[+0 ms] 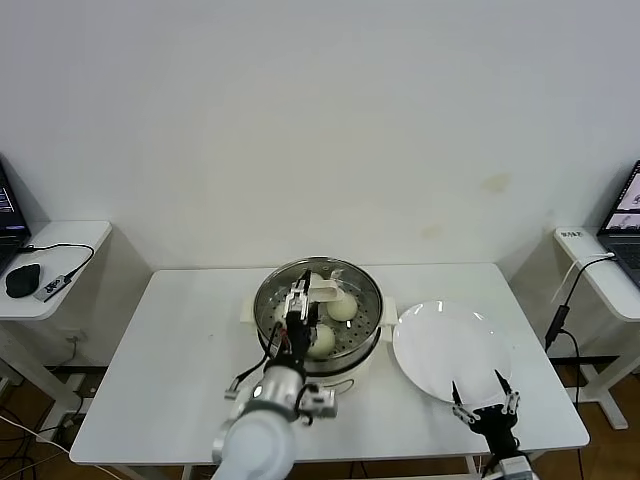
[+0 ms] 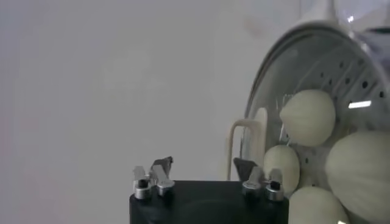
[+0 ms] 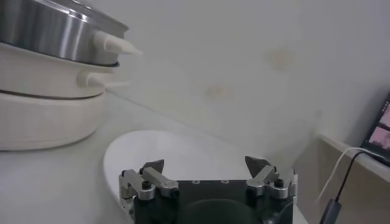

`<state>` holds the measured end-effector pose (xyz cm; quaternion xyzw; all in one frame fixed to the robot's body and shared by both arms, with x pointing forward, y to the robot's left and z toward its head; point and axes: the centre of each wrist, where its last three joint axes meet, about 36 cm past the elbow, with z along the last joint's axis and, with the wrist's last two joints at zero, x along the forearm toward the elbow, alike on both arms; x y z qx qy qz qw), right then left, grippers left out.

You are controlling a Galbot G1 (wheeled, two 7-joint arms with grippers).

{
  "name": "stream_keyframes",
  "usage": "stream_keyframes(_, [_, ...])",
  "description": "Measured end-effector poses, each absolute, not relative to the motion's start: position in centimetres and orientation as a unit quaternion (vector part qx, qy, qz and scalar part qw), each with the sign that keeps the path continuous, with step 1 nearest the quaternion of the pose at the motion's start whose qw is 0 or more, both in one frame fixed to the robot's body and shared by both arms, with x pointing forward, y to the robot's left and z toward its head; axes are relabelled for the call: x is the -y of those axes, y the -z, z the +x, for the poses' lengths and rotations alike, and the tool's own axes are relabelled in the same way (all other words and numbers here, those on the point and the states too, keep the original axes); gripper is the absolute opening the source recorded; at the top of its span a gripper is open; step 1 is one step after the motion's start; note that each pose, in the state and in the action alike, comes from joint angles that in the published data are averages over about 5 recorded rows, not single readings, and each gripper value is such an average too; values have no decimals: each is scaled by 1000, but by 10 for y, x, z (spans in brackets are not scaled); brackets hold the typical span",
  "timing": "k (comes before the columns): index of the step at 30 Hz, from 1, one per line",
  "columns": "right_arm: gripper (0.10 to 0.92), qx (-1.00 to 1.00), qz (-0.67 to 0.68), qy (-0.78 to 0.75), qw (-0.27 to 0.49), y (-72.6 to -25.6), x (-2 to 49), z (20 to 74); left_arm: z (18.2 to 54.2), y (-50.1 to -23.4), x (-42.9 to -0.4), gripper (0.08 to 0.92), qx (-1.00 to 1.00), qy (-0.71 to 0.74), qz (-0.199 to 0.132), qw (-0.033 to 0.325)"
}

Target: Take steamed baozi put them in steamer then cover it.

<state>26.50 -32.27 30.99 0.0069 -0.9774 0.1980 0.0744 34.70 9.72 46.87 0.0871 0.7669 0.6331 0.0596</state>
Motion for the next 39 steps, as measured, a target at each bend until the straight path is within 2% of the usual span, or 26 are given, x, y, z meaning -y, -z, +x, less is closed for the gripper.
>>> stream_keyframes(6, [823,978,10,-194,75,-309,321,264,309,-470,-133,822,-814,-571,92,58])
stream_keyframes(13, [823,978,18,-191,77,-307,317,262,289,-446,-185,823,-900,-424,86,46])
stream_keyframes(21, [823,979,35,-180,82,-311,316,253,263,-416,-216,823,-978,-208,32,6])
stream_keyframes(28, [823,982,54,-158,86,-316,311,242,245,-391,-234,823,-996,-87,-23,-20])
stream_keyframes(39, [823,985,82,-118,90,-330,297,233,220,-367,-237,823,-995,8,-65,-69])
